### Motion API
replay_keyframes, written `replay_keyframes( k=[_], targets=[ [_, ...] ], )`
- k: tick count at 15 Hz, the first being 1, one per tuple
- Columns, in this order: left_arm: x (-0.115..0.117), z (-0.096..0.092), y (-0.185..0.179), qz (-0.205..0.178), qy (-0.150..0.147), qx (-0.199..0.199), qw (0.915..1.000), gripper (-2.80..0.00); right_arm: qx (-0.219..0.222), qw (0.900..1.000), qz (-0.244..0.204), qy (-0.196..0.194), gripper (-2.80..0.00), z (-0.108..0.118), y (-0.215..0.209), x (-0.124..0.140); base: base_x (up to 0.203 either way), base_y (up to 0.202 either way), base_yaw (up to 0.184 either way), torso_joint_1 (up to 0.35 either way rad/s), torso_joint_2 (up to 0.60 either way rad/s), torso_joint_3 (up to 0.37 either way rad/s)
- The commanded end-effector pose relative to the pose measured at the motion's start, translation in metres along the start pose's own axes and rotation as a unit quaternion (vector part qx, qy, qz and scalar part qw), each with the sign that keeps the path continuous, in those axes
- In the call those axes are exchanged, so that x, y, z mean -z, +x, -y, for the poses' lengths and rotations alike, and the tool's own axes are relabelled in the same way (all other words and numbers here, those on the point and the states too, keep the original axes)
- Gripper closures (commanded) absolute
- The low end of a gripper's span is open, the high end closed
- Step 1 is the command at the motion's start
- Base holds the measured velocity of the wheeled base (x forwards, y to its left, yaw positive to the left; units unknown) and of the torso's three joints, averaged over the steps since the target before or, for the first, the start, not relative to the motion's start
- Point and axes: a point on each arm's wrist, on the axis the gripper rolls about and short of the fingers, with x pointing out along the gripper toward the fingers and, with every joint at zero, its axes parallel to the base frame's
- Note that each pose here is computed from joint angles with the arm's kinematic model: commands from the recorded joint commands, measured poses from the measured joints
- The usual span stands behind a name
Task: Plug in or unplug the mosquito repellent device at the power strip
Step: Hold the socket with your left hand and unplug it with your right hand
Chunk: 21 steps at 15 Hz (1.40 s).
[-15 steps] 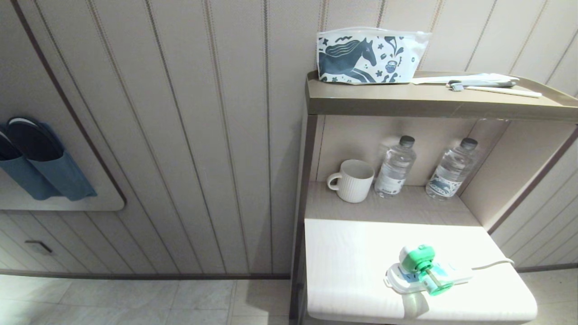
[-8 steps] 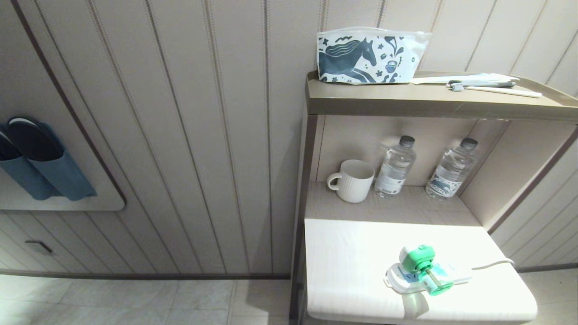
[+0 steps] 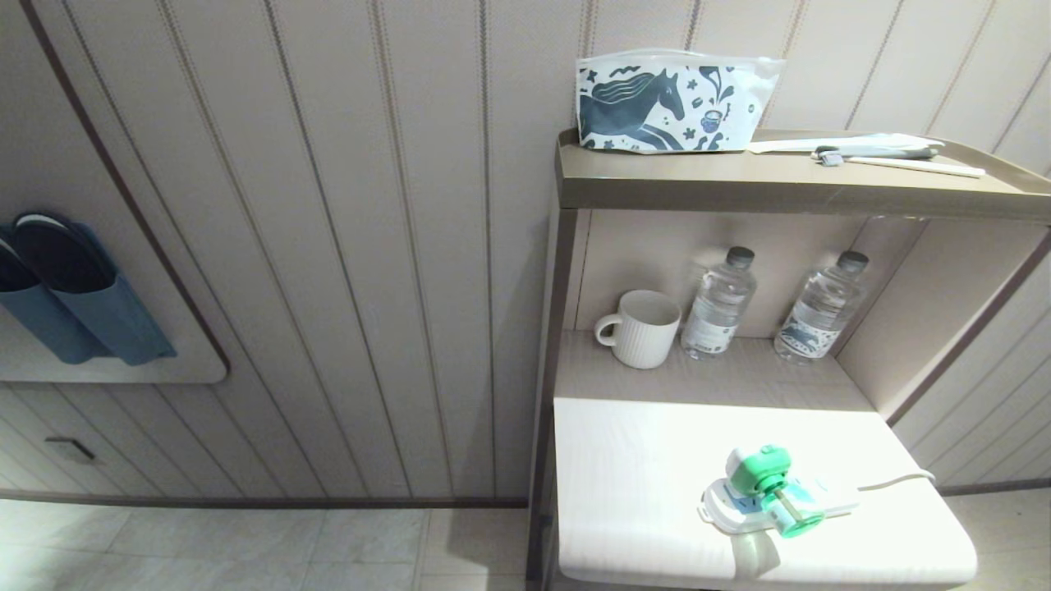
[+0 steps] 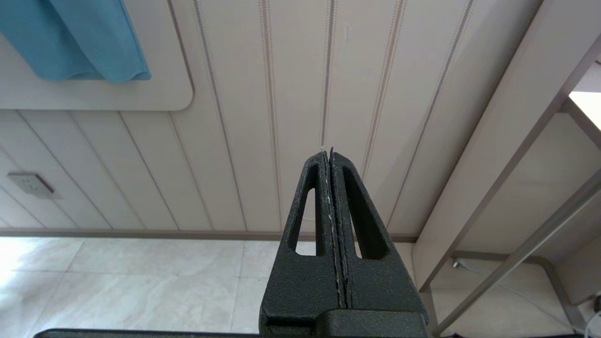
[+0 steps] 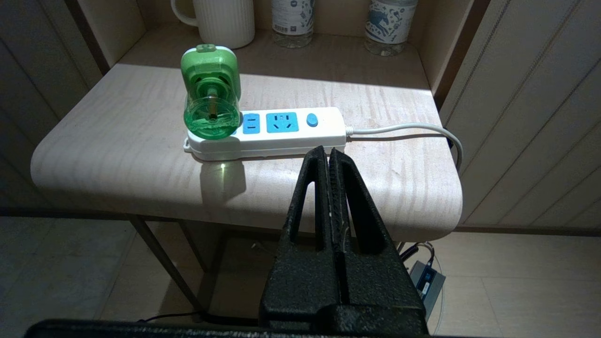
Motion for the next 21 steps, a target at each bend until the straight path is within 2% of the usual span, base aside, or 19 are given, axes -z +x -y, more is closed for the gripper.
replay_keyframes(
  k=[1,4,8,11,13,17,19,21],
  targets=[
    [0.0,0.0,0.0,0.0,0.0,0.0,1.0,0.0,-0.001,1.0,-0.005,-0.001,0.0,0.0,-0.002,-0.003,0.0,0.0,0.0,0.0,0.0,0.0],
    [0.0,0.0,0.0,0.001,0.0,0.0,1.0,0.0,-0.021,1.0,0.011,-0.002,0.0,-0.001,-0.014,-0.035,0.0,0.0,0.0,0.0,0.0,0.0],
    [0.0,0.0,0.0,0.0,0.0,0.0,1.0,0.0,-0.038,0.999,-0.014,0.003,0.0,-0.002,-0.008,-0.09,0.0,0.0,0.0,0.0,0.0,0.0],
    [0.0,0.0,0.0,0.001,0.0,0.0,1.0,0.0,-0.037,0.999,-0.019,0.005,0.0,-0.002,-0.007,-0.096,0.0,0.0,0.0,0.0,0.0,0.0],
    [0.0,0.0,0.0,0.001,0.0,0.0,1.0,0.0,-0.037,0.998,-0.042,0.006,0.0,-0.002,0.004,-0.106,0.0,0.0,0.0,0.0,0.0,0.0],
    [0.0,0.0,0.0,0.001,0.0,0.0,1.0,0.0,-0.039,0.994,-0.102,0.021,0.0,-0.002,0.043,-0.141,0.0,0.0,0.0,0.0,0.0,0.0],
    [0.0,0.0,0.0,0.0,0.0,0.0,1.0,0.0,-0.037,0.989,-0.143,0.024,0.0,-0.003,0.068,-0.15,0.0,0.0,0.0,0.0,0.0,0.0],
    [0.0,0.0,0.0,0.0,0.0,0.0,1.0,0.0,-0.04,0.978,-0.202,0.022,0.0,-0.004,0.094,-0.153,0.0,0.0,0.0,0.0,0.0,0.0]
  ],
)
